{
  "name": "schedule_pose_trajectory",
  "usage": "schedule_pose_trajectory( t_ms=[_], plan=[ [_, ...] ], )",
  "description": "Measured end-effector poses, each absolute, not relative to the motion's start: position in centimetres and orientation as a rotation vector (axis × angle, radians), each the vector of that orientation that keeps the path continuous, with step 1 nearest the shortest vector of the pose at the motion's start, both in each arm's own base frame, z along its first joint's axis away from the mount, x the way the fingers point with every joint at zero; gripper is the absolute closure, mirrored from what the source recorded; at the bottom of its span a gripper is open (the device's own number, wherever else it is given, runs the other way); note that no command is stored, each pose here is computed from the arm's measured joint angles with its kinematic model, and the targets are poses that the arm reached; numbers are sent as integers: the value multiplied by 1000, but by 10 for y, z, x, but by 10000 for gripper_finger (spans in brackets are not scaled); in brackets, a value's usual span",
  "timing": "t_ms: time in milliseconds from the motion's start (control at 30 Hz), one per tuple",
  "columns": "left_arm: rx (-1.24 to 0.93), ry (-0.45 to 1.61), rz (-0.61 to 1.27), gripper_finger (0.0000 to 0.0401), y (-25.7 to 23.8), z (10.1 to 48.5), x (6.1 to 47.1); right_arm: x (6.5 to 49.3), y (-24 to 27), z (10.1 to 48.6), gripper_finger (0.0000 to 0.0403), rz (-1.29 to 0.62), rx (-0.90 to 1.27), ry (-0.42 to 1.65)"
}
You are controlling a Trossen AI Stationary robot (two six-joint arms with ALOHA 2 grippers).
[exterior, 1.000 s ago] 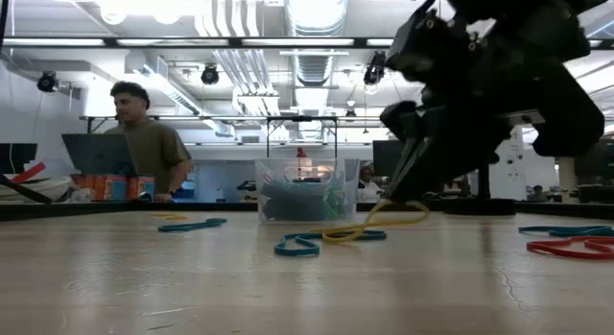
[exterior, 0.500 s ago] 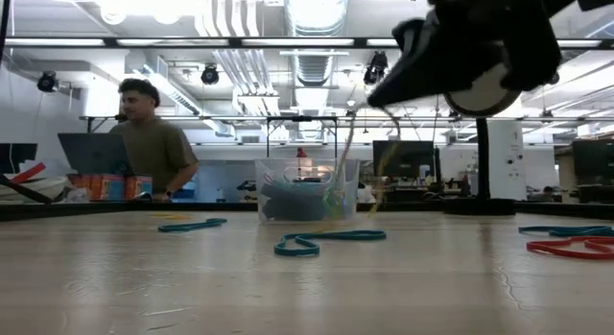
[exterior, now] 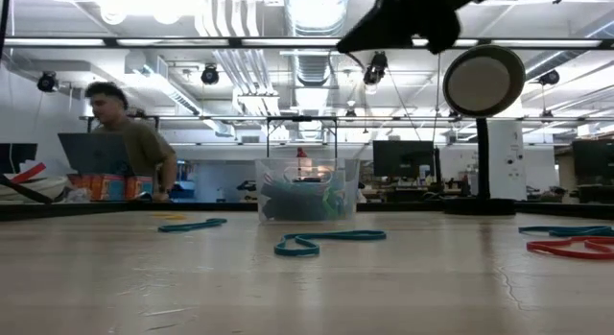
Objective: Pick and place rubber bands into bin
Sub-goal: Put the yellow rubber band into the transparent bin
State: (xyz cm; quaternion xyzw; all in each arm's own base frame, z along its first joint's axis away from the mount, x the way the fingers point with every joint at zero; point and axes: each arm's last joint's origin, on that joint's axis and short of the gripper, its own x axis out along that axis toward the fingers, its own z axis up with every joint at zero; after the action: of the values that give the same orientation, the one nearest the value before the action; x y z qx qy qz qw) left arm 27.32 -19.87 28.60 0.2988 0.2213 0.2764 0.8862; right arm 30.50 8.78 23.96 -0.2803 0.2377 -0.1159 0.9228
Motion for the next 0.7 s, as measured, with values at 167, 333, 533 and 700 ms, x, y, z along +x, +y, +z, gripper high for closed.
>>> schedule_pose_trajectory(
  t_ms=[167, 333, 533, 700],
  plan=[
    [623, 455, 560, 286, -203, 286, 270, 317, 68, 257, 395, -298, -606, 473],
    [649, 454, 535, 286, -209, 287, 266, 325, 45, 270, 395, -341, -599, 462],
    [674, 452, 509, 286, -214, 288, 261, 330, 15, 272, 395, -348, -542, 448],
    [678, 447, 495, 286, -218, 288, 258, 331, -7, 270, 395, -339, -469, 448]
  ],
)
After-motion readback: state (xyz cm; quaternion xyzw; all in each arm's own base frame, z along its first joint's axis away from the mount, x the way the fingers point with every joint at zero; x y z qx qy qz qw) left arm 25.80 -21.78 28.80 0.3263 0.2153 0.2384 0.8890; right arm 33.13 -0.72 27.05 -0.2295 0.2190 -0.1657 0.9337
